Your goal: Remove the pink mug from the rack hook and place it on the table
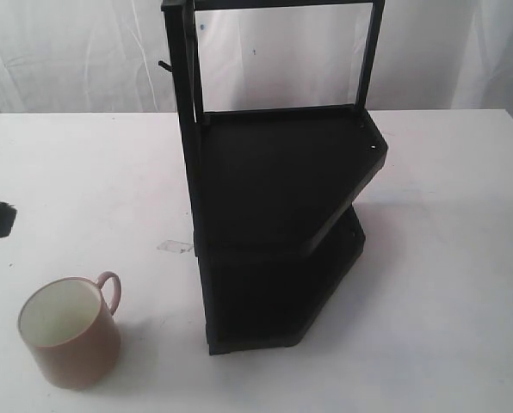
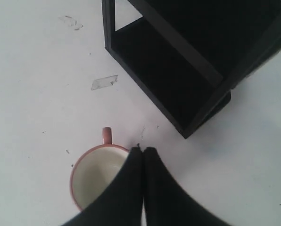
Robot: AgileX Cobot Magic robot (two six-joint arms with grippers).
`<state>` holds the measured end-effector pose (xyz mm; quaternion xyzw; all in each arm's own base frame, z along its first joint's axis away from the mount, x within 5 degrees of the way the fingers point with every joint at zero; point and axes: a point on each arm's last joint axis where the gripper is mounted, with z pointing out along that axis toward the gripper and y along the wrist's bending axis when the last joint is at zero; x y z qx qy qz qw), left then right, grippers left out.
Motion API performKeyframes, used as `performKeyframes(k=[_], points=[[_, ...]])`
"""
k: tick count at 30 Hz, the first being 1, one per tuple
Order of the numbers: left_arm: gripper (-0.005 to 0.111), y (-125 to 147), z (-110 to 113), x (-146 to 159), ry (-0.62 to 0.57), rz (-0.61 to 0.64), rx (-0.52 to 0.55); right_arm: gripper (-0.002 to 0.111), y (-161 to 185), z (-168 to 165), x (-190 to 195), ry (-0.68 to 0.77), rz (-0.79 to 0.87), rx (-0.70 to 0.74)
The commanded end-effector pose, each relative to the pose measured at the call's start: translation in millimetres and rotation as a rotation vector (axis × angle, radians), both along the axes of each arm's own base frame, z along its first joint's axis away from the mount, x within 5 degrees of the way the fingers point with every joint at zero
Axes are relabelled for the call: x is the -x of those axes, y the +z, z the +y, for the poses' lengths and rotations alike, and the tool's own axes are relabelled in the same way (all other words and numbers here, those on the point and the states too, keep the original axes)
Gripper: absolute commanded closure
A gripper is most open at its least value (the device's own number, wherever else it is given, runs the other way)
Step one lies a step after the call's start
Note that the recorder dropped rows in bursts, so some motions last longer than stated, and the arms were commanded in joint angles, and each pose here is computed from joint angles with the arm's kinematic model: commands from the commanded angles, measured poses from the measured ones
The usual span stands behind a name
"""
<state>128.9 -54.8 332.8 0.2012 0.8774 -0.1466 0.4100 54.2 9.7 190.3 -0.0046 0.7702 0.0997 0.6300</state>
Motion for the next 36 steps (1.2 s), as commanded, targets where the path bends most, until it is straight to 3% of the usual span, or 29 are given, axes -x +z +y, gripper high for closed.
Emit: performKeyframes(k=[1,11,16,28,32,36], points=[[0.107,-12.3,6.1,36.8,-0.008,-0.065,0.057,0.108,-0.8,-0.4,-0.1,-0.005,-0.014,0.004],[0.107,-28.9,10.8,101.3,-0.048,-0.24,0.281,0.108,-1.0,-0.4,-0.1,-0.005,-0.012,0.005],[0.107,-34.5,11.0,119.1,-0.098,-0.219,0.28,0.108,-0.8,-0.4,-0.1,-0.005,-0.014,0.004],[0.107,-33.4,13.2,119.2,-0.091,-0.265,0.254,0.108,-0.8,-0.4,-0.1,-0.005,-0.014,0.004],[0.107,-32.8,19.5,112.4,-0.042,-0.351,0.176,0.108,-1.0,-0.4,-0.1,-0.005,-0.012,0.005],[0.107,-43.0,23.6,99.1,0.042,-0.454,0.196,0.108,-1.0,-0.4,-0.1,-0.005,-0.012,0.005]])
